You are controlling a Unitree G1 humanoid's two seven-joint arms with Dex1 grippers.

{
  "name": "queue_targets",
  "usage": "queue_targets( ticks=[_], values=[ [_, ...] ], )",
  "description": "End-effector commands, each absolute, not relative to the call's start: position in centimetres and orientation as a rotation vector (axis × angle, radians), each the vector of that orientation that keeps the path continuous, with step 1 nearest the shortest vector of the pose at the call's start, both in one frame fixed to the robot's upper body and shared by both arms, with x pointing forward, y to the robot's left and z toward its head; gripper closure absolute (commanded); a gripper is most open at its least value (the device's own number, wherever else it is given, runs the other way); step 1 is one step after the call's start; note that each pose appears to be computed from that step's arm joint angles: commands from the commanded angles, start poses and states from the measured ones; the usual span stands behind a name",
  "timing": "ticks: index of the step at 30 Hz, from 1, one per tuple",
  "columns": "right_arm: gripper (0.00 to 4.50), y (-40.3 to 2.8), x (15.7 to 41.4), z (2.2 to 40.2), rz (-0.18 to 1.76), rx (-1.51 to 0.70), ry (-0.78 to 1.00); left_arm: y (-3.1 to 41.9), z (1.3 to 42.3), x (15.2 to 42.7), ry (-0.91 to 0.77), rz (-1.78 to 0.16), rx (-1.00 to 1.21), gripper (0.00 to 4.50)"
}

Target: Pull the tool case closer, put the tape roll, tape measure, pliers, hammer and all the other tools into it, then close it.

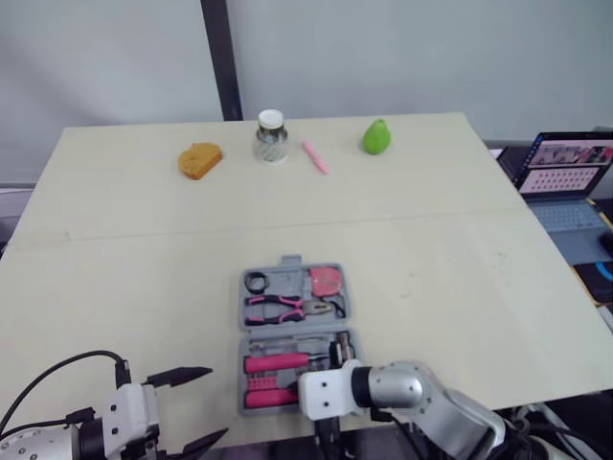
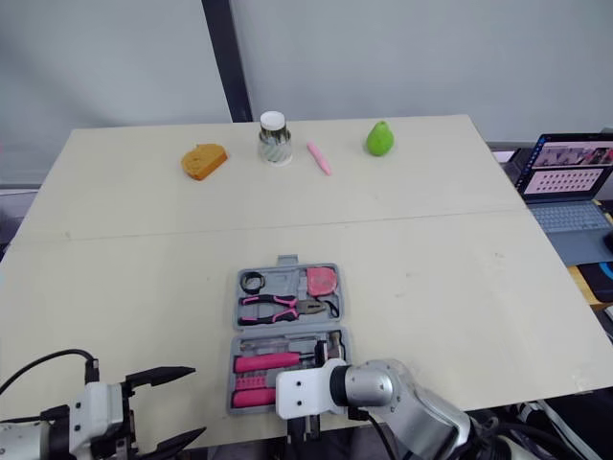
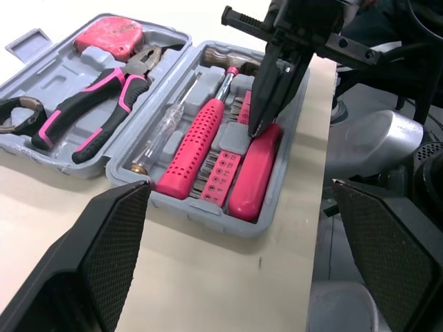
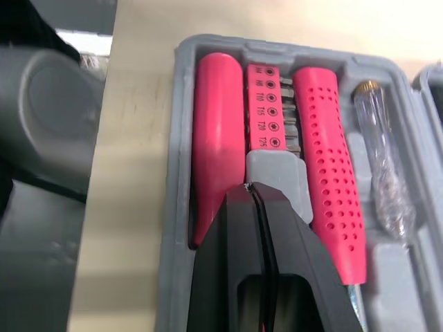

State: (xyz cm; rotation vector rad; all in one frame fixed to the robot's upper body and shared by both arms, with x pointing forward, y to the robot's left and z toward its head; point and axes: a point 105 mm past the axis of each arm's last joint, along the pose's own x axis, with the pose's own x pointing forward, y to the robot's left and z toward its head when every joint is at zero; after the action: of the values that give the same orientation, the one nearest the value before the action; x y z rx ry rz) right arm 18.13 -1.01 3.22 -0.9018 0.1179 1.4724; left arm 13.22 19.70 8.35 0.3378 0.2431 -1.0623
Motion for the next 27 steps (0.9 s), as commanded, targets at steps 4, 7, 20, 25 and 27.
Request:
queue_targets(
  ticks=[4,7,20,25,27],
  values=[
    [4.45,-3.7,17.8,-0.9,1.516,-1.085,0.243,19.4,8.5,13.3,0.231,-1.071,0.354,0.0],
    [4.45,-3.9,17.9,-1.1,1.529,-1.136,0.216,19.4,8.5,13.4,0.23,-1.07,0.356,0.0],
    [4.45,-1.5,19.4,3.3,1.452,-0.893,0.084,19.4,8.4,13.5,0.229,-1.071,0.354,0.0],
    [4.45,-0.6,19.1,5.7,1.452,-0.665,0.093,19.2,8.3,13.6,0.225,-1.074,0.353,0.0],
    [4.45,-0.8,18.7,5.5,1.473,-0.632,0.13,19.2,8.3,13.7,0.224,-1.075,0.354,0.0]
  ],
)
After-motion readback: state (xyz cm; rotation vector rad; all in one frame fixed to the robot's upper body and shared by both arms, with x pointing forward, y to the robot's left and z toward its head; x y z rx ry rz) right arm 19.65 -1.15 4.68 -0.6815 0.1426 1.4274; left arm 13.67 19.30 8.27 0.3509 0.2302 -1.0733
